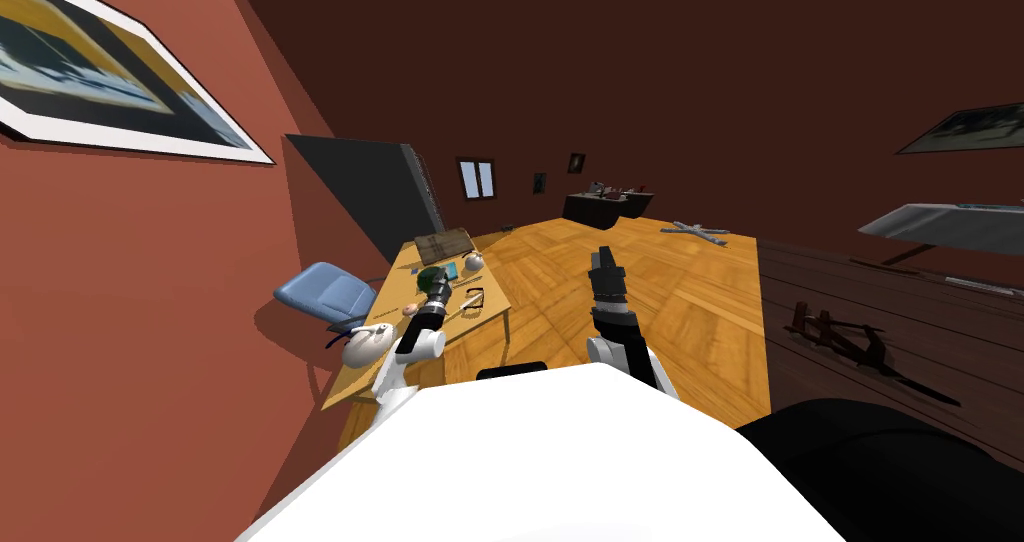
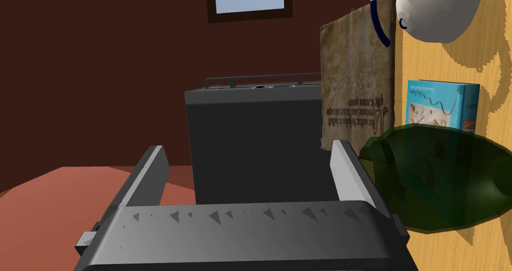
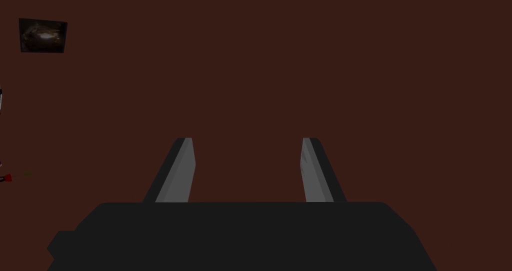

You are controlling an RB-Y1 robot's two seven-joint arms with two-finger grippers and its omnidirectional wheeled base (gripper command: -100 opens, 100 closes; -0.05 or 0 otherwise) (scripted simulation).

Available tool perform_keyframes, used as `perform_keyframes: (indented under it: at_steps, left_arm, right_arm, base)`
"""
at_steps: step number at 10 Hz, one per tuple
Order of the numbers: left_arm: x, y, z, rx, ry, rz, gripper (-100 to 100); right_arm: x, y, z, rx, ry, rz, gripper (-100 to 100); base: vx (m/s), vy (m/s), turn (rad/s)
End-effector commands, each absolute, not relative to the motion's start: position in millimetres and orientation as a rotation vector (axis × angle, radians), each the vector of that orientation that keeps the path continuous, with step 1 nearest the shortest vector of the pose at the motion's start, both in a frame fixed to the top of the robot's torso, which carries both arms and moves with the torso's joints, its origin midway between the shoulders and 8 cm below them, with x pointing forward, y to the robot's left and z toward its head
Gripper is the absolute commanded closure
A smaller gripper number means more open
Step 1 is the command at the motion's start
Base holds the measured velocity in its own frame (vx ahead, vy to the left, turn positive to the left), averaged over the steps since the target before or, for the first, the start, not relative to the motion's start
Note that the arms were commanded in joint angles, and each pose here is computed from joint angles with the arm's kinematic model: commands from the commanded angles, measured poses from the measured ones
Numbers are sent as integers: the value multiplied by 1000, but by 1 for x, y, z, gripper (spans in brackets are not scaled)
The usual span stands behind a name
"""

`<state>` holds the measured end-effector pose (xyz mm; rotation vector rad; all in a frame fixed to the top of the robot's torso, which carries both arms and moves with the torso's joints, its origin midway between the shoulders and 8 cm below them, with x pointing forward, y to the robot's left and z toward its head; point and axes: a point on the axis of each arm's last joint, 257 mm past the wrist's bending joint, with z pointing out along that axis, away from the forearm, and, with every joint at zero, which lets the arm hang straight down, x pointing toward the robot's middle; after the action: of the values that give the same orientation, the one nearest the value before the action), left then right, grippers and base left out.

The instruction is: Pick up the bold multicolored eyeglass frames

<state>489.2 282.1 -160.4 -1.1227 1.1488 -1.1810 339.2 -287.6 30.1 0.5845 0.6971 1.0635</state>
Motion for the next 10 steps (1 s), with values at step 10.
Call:
perform_keyframes:
  at_steps: [10]
  left_arm:
    - [517, 285, -261, -1418, 1358, -1077, -100]
  right_arm:
    - [339, -288, 30, 584, 697, 1063, 0]
  base:
    - [19, -48, -20]
